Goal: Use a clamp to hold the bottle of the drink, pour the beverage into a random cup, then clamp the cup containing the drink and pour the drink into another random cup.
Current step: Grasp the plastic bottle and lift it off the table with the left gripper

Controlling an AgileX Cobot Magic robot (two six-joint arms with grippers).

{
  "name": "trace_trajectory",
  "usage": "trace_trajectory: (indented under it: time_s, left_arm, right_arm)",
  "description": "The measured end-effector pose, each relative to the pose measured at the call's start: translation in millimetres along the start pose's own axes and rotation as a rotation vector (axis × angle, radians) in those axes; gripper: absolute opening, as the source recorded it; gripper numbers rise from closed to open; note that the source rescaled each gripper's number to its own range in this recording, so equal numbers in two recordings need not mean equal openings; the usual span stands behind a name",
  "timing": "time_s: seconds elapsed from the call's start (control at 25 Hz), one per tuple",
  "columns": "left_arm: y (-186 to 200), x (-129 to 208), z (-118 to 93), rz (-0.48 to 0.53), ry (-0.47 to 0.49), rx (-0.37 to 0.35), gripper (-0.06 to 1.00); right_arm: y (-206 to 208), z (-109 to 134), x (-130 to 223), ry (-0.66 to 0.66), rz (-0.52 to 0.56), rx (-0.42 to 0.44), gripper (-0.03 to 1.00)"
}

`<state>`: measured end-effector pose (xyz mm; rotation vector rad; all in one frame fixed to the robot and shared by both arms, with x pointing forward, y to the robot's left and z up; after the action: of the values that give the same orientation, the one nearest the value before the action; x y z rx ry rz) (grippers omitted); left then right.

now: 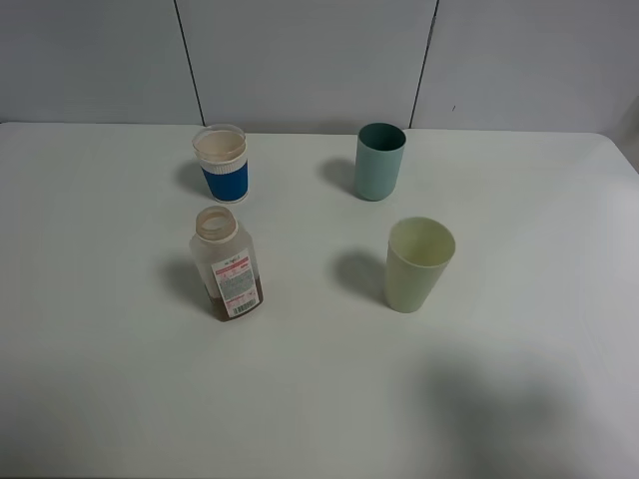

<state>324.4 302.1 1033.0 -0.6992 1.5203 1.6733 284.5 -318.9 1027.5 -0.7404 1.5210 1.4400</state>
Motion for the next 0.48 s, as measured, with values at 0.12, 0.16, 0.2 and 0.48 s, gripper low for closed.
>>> trace_trajectory:
  time_s: [0.12, 0.16, 0.2, 0.48]
  left_arm:
    - [-15.6, -1.9, -1.5, 0.082, -0.048, 0.029, 0.99]
    - [-20.4, -1.9, -2.7, 0.108, -0.061, 0.043, 0.99]
    - [-25.8, -1.8, -4.1, 0.137, -0.075, 0.059, 0.99]
    - [-56.7, 1.4, -22.7, 0.302, -0.125, 0.214, 0.99]
  right_arm:
    - [0.0, 0.0, 0.0, 0.0, 0.0, 0.0, 1.0]
    - [0.0, 0.0, 0.0, 0.0, 0.0, 0.0, 1.0]
    - [0.0, 0.0, 0.0, 0.0, 0.0, 0.0, 1.0]
    - [0.0, 0.0, 0.0, 0.0, 0.0, 0.0, 1.0]
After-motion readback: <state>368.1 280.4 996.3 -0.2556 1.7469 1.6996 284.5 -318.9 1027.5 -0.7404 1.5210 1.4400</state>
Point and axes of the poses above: a point on each arm's last joint axis where the gripper is mounted, y pointing back along that axis away from the gripper, z along the wrist's bending axis when the last joint is at zero, x = y × z, the point moved 6 cm from there along -y, pointing out along that axis toward the gripper, and after that the axes turned 6 degrees about -y, right-handed, at the moved point
